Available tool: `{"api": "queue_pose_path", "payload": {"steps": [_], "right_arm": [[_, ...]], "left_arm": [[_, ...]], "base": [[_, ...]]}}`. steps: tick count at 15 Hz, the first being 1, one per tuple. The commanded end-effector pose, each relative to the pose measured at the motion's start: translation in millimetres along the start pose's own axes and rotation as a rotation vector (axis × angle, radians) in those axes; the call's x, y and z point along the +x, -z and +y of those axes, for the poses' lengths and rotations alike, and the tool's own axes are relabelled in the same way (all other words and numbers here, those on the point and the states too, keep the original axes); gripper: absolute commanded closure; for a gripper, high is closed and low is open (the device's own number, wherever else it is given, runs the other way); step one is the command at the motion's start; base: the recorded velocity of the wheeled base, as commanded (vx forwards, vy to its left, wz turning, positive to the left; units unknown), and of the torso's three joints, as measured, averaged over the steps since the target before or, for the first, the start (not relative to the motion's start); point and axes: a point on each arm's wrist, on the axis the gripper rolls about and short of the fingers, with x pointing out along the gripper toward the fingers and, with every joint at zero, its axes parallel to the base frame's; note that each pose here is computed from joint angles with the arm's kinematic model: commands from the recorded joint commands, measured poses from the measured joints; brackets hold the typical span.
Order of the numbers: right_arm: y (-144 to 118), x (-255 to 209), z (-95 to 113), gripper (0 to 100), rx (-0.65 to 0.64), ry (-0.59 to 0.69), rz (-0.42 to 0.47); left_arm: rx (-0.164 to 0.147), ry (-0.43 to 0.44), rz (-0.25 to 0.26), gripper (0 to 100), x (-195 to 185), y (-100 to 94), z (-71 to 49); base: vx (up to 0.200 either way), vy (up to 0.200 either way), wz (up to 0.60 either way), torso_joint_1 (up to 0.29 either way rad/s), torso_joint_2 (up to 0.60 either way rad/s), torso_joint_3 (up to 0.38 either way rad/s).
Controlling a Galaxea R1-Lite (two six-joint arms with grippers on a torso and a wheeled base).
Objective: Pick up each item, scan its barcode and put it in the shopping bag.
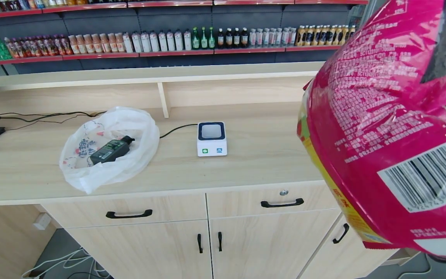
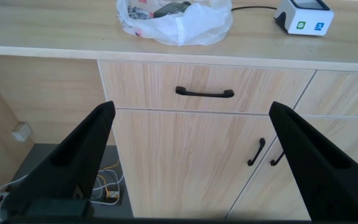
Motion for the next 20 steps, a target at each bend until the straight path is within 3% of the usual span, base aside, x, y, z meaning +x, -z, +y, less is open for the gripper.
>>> {"api": "queue_pose_path", "payload": {"steps": [1,14,17,20], "right_arm": [[2,-6,-1,100,0.004,0.006,0.017],[-6,0,6,100,-0.033,-0.051,0.051],[-10,-3,7,100,-0.111,-0.059,0.072],[-21,2,1,100,-0.235,0.010,0.078]], "left_arm": [[0.000,-0.001,0.000,0,0,0.0,0.0],[0.000,-0.001,0.000,0,0,0.0,0.0],[0.000,-0.001,0.000,0,0,0.0,0.0],[0.000,0.000,0.000,0,0,0.0,0.0]], "base": [[0.000,0.000,0.00,0.000,0.00,0.000],[0.000,0.000,0.00,0.000,0.00,0.000],[0.000,0.000,0.00,0.000,0.00,0.000],[0.000,0.000,0.00,0.000,0.00,0.000]]}}
